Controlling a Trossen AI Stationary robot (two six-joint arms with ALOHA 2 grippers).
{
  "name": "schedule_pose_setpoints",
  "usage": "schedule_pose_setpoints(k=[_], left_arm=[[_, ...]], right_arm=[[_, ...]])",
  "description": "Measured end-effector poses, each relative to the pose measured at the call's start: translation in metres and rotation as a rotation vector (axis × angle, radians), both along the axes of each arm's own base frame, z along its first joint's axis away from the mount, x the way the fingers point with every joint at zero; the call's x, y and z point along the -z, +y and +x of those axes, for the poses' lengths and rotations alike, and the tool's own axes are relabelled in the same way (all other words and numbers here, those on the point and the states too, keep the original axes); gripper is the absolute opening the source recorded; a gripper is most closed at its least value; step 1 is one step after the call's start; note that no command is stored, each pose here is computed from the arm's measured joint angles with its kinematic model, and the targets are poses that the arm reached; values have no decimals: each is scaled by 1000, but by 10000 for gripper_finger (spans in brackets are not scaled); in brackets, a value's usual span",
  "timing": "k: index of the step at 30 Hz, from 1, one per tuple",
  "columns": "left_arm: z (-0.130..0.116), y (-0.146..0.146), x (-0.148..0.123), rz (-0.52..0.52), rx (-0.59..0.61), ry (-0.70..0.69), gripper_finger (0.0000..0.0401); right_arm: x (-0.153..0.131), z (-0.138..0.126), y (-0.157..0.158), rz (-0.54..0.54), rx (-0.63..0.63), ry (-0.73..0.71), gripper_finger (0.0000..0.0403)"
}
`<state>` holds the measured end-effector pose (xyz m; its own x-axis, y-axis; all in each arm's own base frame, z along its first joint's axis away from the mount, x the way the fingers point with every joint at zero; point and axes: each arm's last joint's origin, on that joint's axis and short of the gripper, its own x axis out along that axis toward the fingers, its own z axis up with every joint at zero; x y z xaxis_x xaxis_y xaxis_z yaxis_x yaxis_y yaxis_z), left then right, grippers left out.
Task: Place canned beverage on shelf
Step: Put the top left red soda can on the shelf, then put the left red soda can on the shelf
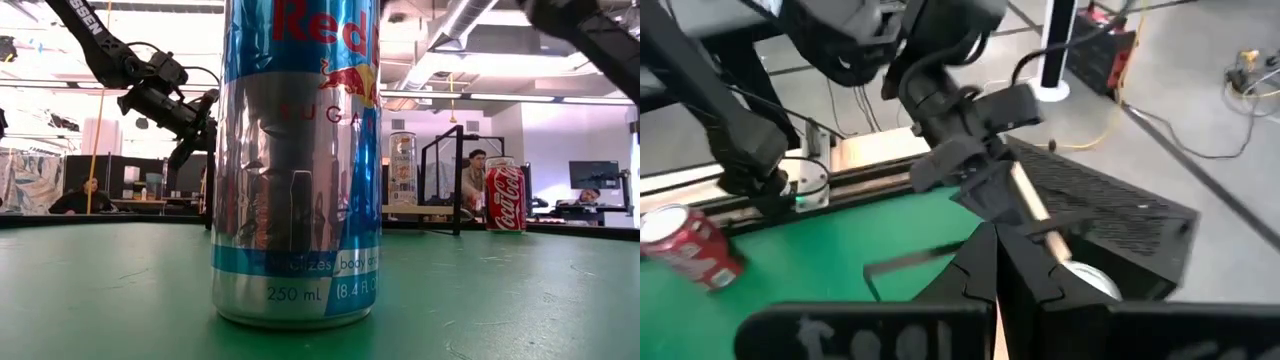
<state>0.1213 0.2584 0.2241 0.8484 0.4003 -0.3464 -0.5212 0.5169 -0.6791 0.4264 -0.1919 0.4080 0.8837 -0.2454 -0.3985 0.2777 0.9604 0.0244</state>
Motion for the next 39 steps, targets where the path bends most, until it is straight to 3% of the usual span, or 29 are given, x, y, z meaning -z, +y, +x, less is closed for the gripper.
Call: schedule_pose_setpoints(k=[5, 8, 14, 17, 20, 24, 29, 35, 39], left_arm=[[4, -8, -9, 23, 31, -11, 0], [6, -21, -24, 55, 1, 41, 0], [10, -63, -82, 197, -65, 215, 0], [16, -92, -111, 260, -2, 192, 0], [23, -126, -125, 194, 121, 161, 0], [32, -174, -123, 57, 275, 260, 0], [40, -223, -125, -39, 373, 363, 0], [63, -266, -134, 62, 518, 411, 0], [72, -283, -125, 133, 706, 501, 0]], right_arm=[[-52, -72, 3, 16, -31, 34, 25], [-64, -110, 11, 63, -48, 135, 25], [-82, -158, 45, 33, -105, 268, 25], [-93, -180, 61, 5, -137, 289, 25], [-98, -196, 77, -17, -171, 298, 25], [-97, -215, 94, -71, -223, 293, 25], [-80, -226, 102, -89, -240, 263, 25], [-44, -234, 108, 14, -199, 231, 26], [-27, -232, 118, 104, -185, 208, 26]])
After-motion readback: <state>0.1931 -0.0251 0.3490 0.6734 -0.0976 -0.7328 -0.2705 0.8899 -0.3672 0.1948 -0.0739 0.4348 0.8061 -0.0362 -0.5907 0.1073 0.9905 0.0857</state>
